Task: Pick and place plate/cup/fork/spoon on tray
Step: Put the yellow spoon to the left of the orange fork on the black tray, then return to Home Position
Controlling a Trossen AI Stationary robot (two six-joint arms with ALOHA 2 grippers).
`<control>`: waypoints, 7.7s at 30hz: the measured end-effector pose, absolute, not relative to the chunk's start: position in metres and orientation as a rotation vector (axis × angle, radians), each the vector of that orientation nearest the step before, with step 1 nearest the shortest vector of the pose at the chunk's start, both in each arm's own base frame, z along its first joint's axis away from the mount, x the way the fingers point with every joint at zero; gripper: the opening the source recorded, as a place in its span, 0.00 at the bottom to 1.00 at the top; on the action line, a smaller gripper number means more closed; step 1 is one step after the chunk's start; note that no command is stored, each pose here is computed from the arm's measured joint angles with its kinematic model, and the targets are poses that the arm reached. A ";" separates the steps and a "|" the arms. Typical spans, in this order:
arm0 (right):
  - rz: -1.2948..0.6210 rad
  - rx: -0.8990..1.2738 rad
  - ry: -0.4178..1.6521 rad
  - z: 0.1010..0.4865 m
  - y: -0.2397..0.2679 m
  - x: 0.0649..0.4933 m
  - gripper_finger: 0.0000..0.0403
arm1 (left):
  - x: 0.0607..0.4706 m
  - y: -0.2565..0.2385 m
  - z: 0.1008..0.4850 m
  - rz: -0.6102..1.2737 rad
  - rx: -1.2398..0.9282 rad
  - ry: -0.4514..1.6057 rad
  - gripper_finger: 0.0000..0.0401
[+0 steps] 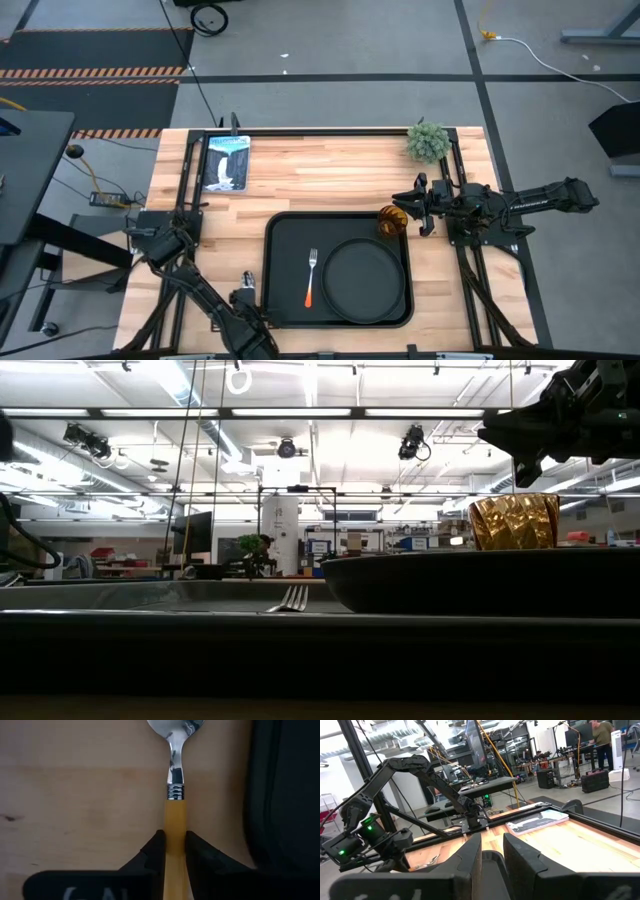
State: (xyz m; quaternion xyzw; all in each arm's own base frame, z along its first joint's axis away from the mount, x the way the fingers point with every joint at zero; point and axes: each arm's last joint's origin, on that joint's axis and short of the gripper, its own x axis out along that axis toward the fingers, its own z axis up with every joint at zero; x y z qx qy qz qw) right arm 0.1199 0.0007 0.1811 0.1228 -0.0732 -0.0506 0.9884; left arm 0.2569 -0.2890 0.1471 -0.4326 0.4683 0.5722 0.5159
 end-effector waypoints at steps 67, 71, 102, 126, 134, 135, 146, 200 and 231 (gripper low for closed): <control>-0.101 0.247 -0.147 0.181 0.001 0.120 0.22 | 0.276 -0.261 0.169 1.385 -0.918 0.971 0.35; -0.101 0.247 -0.147 0.181 0.001 0.120 0.22 | 0.276 -0.261 0.169 1.383 -0.916 0.973 0.35; -0.101 0.247 -0.147 0.181 0.001 0.120 0.22 | 0.297 -0.248 0.154 1.355 -0.891 1.097 0.35; -0.101 0.247 -0.147 0.181 0.001 0.120 0.22 | 0.285 -0.251 0.133 1.378 -0.958 1.029 0.40; -0.101 0.247 -0.147 0.181 0.001 0.120 0.22 | 0.285 -0.252 0.131 1.383 -0.984 1.053 0.32; -0.101 0.247 -0.147 0.181 0.001 0.120 0.22 | 0.285 -0.252 0.131 1.381 -0.987 1.052 0.31; -0.101 0.247 -0.147 0.181 0.001 0.120 0.22 | 0.284 -0.252 0.135 1.386 -1.003 1.057 0.13; -0.101 0.247 -0.148 0.181 0.001 0.120 0.22 | 0.371 -0.189 0.148 1.156 -1.084 0.874 0.16; -0.102 0.247 -0.147 0.181 0.001 0.120 0.22 | 0.399 -0.140 0.185 0.563 -0.197 1.030 0.32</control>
